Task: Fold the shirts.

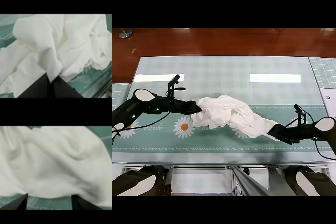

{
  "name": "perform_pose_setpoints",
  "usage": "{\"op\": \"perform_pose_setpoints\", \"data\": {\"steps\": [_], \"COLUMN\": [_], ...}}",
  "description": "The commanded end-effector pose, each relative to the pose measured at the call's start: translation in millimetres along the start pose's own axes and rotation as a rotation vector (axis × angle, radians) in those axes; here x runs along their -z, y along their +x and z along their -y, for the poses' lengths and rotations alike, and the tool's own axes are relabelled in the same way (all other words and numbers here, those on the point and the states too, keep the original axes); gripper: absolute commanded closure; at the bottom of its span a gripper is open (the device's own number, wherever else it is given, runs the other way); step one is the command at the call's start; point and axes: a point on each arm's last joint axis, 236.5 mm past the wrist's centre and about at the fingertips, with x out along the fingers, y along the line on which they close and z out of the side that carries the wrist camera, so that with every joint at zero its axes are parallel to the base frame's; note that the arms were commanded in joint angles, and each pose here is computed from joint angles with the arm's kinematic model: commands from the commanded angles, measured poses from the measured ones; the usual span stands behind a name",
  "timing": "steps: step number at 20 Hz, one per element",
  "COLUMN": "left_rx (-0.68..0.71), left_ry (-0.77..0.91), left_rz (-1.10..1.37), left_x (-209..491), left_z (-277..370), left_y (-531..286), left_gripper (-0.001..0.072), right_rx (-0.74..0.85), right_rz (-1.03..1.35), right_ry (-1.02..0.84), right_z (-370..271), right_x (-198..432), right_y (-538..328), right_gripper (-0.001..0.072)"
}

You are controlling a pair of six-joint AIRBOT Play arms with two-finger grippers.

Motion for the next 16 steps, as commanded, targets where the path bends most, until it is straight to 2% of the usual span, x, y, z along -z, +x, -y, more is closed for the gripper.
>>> {"op": "perform_pose_setpoints", "data": {"steps": [1,2,4,5,8,12,16], "left_rx": [0.011,0.011,0.016,0.026,0.042,0.012,-0.028], "left_ry": [0.015,0.015,0.019,0.03,0.115,0.29,0.513], "left_rz": [-0.001,-0.001,0.005,0.017,0.158,0.498,0.773], "left_x": [-4,-5,-8,-15,-63,-147,-161], "left_z": [4,4,6,11,38,101,190], "left_y": [-1,-1,-4,-12,-67,-193,-318], "left_gripper": [0.0682,0.0682,0.0682,0.0682,0.0682,0.0682,0.0682], "right_rx": [-0.053,-0.061,-0.058,-0.066,-0.06,-0.109,-0.185], "right_rz": [0.028,0.024,0.009,0.01,0.122,0.521,0.863], "right_ry": [0.039,0.04,-0.02,-0.064,-0.234,-0.464,-0.692], "right_z": [-22,-28,-40,-49,-93,-205,-291], "right_x": [-25,-32,-44,-53,-108,-187,-155], "right_y": [21,26,30,26,-31,-201,-373], "right_gripper": [0.0098,0.015,0.0653,0.0689,0.069,0.0691,0.069]}}
